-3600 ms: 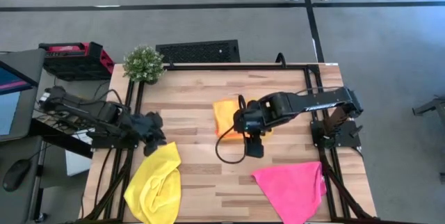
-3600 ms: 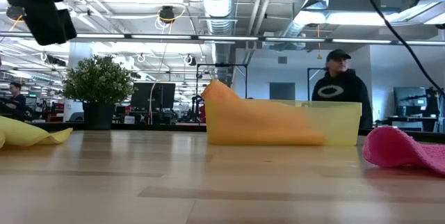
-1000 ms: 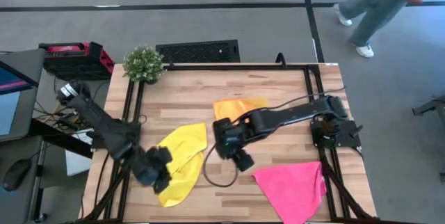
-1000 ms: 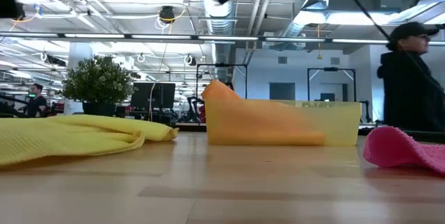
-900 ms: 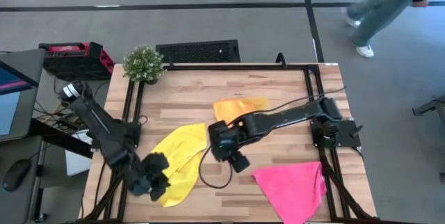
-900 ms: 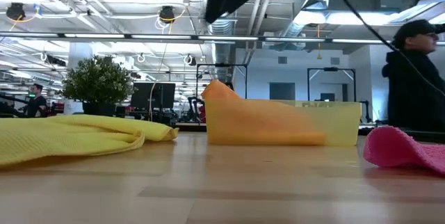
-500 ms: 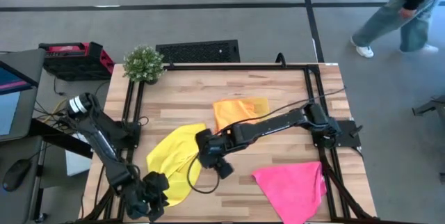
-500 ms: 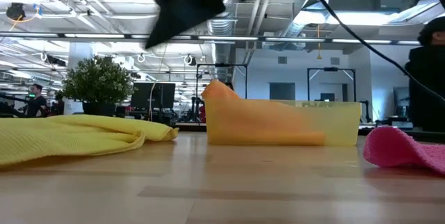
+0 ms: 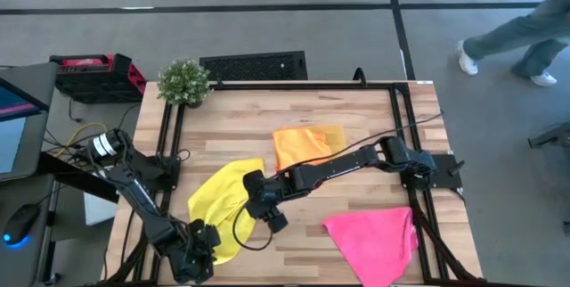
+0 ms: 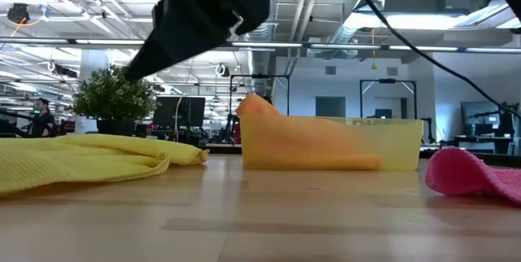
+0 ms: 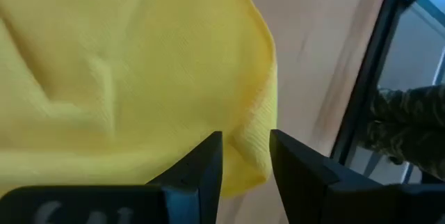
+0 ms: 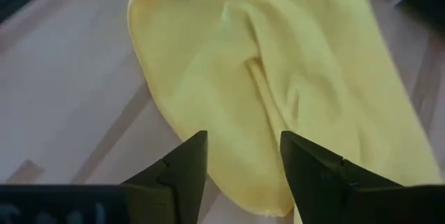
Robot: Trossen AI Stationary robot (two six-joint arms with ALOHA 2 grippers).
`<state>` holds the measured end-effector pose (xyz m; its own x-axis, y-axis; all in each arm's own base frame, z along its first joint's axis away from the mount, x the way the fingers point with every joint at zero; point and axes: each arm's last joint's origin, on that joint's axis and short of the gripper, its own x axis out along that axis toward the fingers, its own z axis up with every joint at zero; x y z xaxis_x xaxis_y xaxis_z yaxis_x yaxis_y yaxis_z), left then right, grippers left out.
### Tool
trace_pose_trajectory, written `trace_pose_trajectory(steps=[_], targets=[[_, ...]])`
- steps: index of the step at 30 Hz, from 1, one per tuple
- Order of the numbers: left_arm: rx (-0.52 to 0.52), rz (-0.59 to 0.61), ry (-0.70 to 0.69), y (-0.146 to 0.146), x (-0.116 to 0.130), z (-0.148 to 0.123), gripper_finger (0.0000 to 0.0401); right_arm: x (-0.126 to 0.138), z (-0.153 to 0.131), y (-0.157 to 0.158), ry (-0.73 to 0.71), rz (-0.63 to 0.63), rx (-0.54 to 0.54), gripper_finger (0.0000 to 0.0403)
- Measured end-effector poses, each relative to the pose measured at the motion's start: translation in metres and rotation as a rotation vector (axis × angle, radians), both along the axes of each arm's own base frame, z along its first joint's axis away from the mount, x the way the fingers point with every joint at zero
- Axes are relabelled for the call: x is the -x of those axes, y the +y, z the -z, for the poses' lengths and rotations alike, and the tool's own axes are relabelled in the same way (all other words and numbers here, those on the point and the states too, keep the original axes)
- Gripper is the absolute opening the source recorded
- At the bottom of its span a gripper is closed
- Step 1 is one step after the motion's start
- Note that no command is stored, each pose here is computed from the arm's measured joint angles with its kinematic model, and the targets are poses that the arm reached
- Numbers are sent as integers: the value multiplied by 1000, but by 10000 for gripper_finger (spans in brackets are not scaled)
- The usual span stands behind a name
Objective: Fold microfiber towels
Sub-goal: Fold the yellow microfiber towel
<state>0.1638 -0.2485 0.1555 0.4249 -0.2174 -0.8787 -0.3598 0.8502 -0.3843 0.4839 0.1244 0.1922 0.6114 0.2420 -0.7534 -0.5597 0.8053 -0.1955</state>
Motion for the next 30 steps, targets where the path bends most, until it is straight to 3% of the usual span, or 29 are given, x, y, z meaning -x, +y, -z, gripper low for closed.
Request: trace_pose_trajectory(steps=[8,21,25,30], targets=[[-33,46,16,-2,-4,12,112,-1,3,-2,12,8,-4,200],[59,-43,95,-5,-5,15,112,-4,3,-15,14,36,-8,194],[59,7,93,-6,-5,15,111,-5,3,-21,16,47,-7,189],[66,4,94,-6,-5,14,65,-5,3,-22,20,51,-5,181]])
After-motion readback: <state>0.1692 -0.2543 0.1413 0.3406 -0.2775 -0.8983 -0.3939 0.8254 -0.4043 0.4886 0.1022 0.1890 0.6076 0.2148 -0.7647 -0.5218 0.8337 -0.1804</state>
